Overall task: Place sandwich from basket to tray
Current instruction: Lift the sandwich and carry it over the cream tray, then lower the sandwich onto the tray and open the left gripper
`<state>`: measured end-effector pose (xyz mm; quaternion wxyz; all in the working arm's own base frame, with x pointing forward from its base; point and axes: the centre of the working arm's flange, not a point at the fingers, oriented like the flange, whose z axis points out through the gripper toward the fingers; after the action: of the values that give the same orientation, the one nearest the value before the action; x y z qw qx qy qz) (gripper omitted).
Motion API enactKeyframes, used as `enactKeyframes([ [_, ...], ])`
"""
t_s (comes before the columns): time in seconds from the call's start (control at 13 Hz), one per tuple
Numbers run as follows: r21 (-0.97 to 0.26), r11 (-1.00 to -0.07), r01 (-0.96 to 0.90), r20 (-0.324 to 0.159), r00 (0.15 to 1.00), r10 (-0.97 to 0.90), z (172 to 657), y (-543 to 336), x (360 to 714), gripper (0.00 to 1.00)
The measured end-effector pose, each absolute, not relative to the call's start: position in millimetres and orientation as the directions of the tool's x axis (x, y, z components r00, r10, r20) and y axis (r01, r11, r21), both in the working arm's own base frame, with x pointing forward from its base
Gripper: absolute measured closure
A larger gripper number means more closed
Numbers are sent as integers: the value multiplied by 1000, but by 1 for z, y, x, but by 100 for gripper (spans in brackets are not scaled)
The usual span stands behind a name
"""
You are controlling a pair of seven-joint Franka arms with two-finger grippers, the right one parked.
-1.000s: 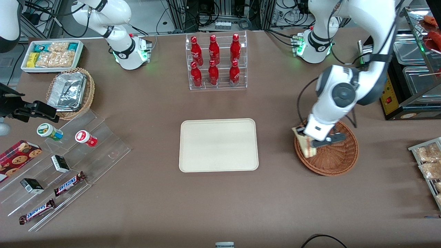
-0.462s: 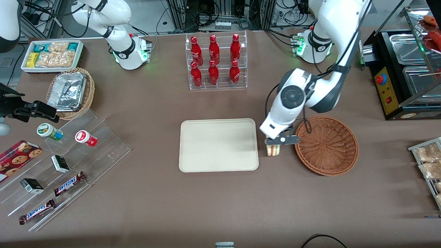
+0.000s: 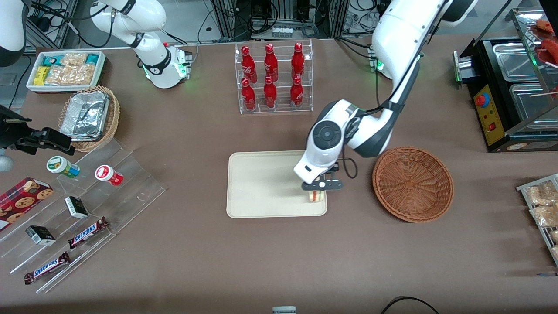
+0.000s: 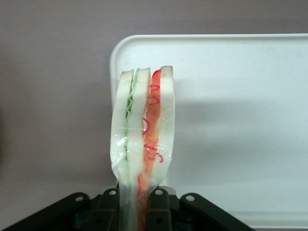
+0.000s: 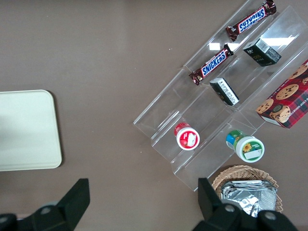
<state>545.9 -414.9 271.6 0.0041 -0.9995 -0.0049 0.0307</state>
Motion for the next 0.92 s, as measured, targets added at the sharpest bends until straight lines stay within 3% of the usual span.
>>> enactKeyframes([
  [0.92, -3, -999, -50, -81, 995, -50, 226, -469, 538, 82],
])
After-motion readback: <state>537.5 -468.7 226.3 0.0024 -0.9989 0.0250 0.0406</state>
